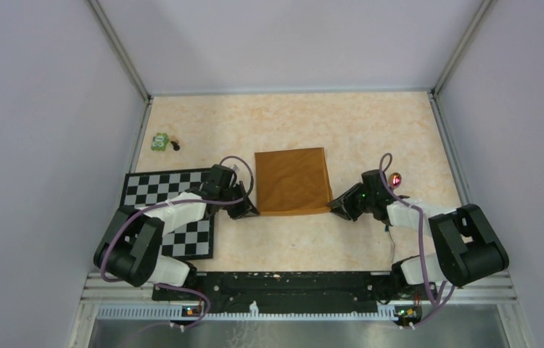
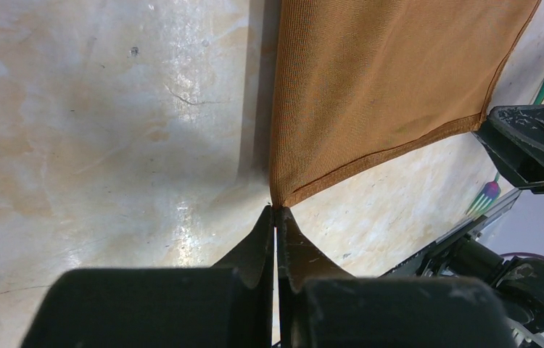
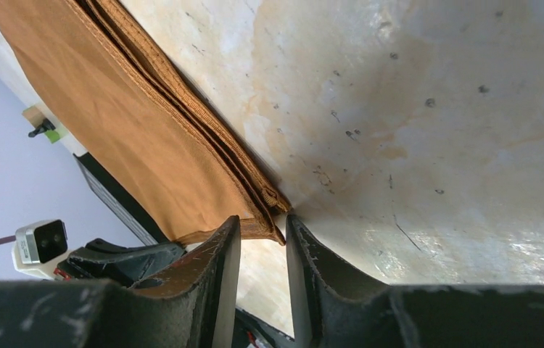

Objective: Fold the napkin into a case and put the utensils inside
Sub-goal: Smooth out the square-folded napkin at the center of the board.

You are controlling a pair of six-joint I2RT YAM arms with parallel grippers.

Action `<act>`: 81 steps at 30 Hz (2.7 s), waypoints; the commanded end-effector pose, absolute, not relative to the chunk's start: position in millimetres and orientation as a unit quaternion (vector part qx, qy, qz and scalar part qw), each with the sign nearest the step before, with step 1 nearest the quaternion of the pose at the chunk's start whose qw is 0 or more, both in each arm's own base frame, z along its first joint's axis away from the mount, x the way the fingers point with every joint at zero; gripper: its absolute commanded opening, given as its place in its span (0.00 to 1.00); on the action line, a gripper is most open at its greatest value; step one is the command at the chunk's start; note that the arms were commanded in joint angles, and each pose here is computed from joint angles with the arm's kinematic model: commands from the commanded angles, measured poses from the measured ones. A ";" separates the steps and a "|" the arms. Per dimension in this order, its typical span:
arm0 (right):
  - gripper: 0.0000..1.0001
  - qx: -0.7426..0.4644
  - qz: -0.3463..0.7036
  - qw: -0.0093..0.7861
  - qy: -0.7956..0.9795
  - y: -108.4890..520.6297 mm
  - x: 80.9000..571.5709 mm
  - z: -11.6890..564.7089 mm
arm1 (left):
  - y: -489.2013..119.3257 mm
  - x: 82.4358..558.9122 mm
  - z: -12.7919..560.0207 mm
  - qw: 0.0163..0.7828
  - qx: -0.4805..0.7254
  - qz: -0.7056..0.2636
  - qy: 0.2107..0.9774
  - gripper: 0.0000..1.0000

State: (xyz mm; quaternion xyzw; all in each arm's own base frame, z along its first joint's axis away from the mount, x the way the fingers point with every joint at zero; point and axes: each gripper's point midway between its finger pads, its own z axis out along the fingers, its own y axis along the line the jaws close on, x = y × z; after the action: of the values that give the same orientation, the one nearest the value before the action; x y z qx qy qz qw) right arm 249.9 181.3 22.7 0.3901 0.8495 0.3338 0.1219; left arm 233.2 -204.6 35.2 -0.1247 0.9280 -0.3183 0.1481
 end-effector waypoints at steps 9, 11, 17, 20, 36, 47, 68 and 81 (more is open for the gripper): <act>0.14 0.395 0.315 0.125 0.854 178.0 243.3 14.7 | -211.5 238.9 44.7 0.161 -0.107 -0.342 0.919 0.00; 0.08 0.393 0.319 0.125 0.854 179.7 242.9 16.8 | -212.3 238.9 46.1 0.161 -0.106 -0.345 0.919 0.00; 0.00 0.374 0.320 0.137 0.859 180.4 246.6 34.9 | -215.8 244.2 61.6 0.170 -0.097 -0.354 0.915 0.00; 0.00 0.357 0.325 0.150 0.863 181.6 253.4 50.4 | -217.8 247.2 72.1 0.177 -0.092 -0.359 0.912 0.00; 0.00 0.259 0.358 0.200 0.874 177.5 293.4 73.4 | -229.2 252.9 74.4 0.166 -0.087 -0.383 0.905 0.00; 0.00 0.217 0.380 0.220 0.872 183.2 310.8 81.0 | -230.6 247.0 74.7 0.159 -0.081 -0.393 0.902 0.00; 0.00 0.065 0.493 0.391 0.774 231.3 514.2 235.1 | -215.8 477.7 208.4 0.355 -0.056 -0.410 0.838 0.00; 0.00 0.052 0.511 0.374 0.772 239.6 520.1 235.0 | -205.9 496.2 226.3 0.380 -0.021 -0.416 0.826 0.00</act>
State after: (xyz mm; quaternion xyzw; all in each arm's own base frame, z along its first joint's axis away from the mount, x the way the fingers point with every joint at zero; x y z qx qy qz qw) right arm 526.6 239.6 227.2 0.0701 0.7799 0.5002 0.3696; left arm 499.7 -203.8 220.3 -0.0484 0.8325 -0.4018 0.3783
